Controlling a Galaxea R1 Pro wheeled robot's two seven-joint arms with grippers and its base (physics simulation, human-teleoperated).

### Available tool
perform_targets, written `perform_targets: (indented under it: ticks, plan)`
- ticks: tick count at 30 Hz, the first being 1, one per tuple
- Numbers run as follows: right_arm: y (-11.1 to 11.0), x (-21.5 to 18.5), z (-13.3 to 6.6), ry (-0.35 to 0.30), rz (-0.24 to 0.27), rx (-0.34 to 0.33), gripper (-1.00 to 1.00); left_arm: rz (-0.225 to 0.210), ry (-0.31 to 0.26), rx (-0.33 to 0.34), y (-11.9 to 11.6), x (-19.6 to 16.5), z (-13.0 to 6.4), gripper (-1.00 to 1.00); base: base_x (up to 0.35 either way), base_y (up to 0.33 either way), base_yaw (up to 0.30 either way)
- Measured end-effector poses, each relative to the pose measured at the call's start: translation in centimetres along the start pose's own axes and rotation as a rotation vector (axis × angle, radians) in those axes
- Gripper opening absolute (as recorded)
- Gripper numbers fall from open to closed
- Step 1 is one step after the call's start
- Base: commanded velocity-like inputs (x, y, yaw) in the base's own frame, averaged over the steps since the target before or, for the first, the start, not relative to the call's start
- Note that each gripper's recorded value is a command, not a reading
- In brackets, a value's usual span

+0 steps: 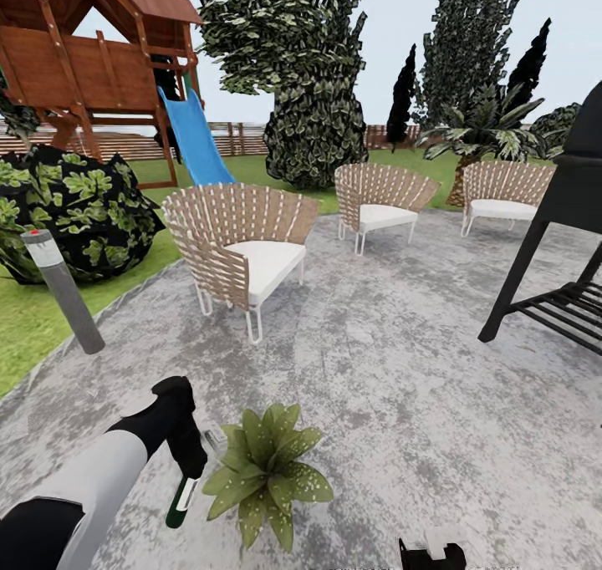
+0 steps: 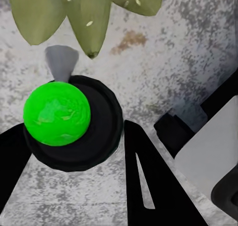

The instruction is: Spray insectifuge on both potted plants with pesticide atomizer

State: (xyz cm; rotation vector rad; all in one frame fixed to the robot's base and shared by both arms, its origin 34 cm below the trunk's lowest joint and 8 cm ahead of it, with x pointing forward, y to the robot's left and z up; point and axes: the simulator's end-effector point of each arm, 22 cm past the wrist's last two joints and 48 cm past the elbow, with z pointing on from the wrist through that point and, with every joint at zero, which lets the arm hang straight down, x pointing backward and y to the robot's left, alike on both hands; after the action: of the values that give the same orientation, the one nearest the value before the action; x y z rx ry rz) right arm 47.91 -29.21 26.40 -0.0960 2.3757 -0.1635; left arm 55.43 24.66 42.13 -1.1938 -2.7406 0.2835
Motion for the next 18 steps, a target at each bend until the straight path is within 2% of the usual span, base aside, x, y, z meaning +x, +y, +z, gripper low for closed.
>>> perform_targets:
  ticks: [3, 7, 10, 12, 15, 16, 18]
  plan:
    - [0.0, -0.1, 0.0, -0.001, 0.000, 0.000, 1.00, 0.002, -0.005, 0.000, -0.1, -0.2, -0.1, -1.00, -0.002, 0.003, -0.196]
    - [0.0, -0.1, 0.0, -0.001, 0.001, 0.001, 1.00, 0.008, -0.018, 0.014, -0.5, -0.9, -0.6, -1.00, 0.000, 0.000, -0.015]
    - [0.0, -0.1, 0.0, -0.001, 0.000, 0.002, 1.00, 0.027, -0.013, 0.073, -2.2, -1.2, -0.6, -1.00, 0.000, 0.000, -0.001]
    - [0.0, -0.1, 0.0, -0.001, -0.001, 0.001, 1.00, 0.028, -0.007, 0.083, -2.3, -0.9, -0.6, -1.00, 0.000, 0.000, 0.000]
    - [0.0, -0.1, 0.0, -0.001, -0.001, 0.001, 1.00, 0.025, 0.001, 0.086, -2.5, -0.7, -0.2, -1.00, 0.000, 0.000, 0.000]
    - [0.0, -0.1, 0.0, -0.001, 0.000, 0.001, 1.00, 0.021, 0.007, 0.048, -1.7, -0.5, 0.2, -1.00, 0.000, 0.000, 0.000]
    - [-0.1, -0.1, 0.0, -0.001, 0.000, 0.002, 1.00, 0.020, 0.008, 0.029, -1.4, -0.5, 0.3, -1.00, 0.000, 0.000, 0.000]
